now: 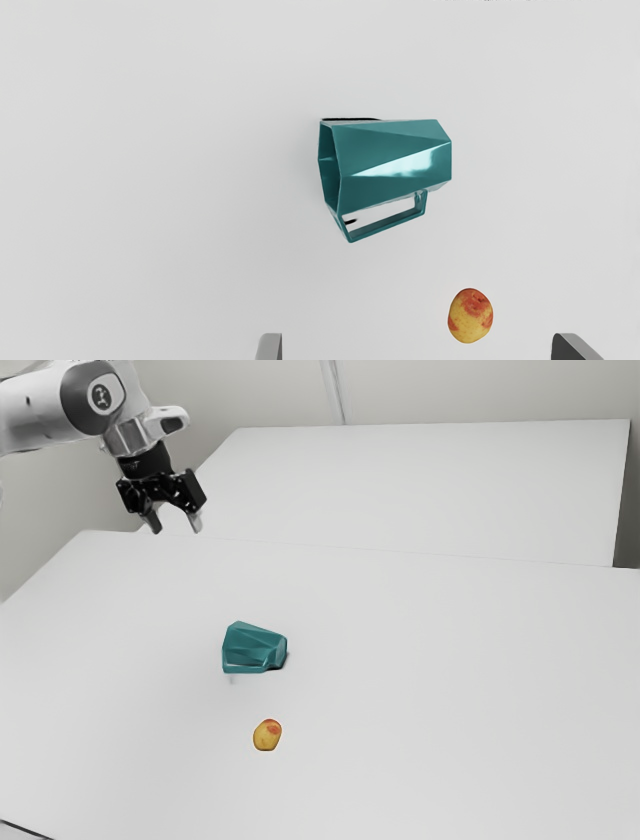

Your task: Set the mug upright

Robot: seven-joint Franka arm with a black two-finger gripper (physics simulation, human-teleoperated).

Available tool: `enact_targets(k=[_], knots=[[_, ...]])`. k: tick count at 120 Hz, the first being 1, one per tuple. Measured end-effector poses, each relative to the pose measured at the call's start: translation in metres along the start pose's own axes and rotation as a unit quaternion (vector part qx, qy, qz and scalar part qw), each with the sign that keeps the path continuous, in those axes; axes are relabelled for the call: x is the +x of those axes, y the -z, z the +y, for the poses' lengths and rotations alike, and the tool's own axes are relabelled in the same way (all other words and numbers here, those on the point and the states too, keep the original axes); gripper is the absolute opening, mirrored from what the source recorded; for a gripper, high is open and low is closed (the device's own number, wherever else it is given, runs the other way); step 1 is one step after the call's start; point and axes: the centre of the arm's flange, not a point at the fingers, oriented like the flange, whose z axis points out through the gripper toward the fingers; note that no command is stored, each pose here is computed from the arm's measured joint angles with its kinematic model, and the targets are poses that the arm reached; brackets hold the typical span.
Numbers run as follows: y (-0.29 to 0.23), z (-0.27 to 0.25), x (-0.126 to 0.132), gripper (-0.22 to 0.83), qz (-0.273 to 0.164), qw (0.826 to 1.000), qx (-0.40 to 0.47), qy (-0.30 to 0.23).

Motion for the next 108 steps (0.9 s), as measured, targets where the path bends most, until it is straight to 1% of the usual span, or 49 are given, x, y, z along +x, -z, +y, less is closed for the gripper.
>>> enact_targets(k=[19,34,43,51,69,84,108], knots=[[-0.048,-0.039,0.002,0.6,0.001,0.997,-0.068,0.03],[-0.079,-0.063,0.001,0.6,0.021,0.991,-0.121,0.048],[-0.086,-0.07,0.002,0.6,0.04,0.988,-0.14,0.048],[-0.1,-0.072,0.004,0.6,0.048,0.985,-0.157,0.046],[-0.15,-0.081,-0.004,0.6,0.069,0.971,-0.222,0.063],[-0.169,-0.089,-0.009,0.6,0.095,0.96,-0.254,0.07],[-0.208,-0.103,-0.024,0.6,0.114,0.943,-0.299,0.087]])
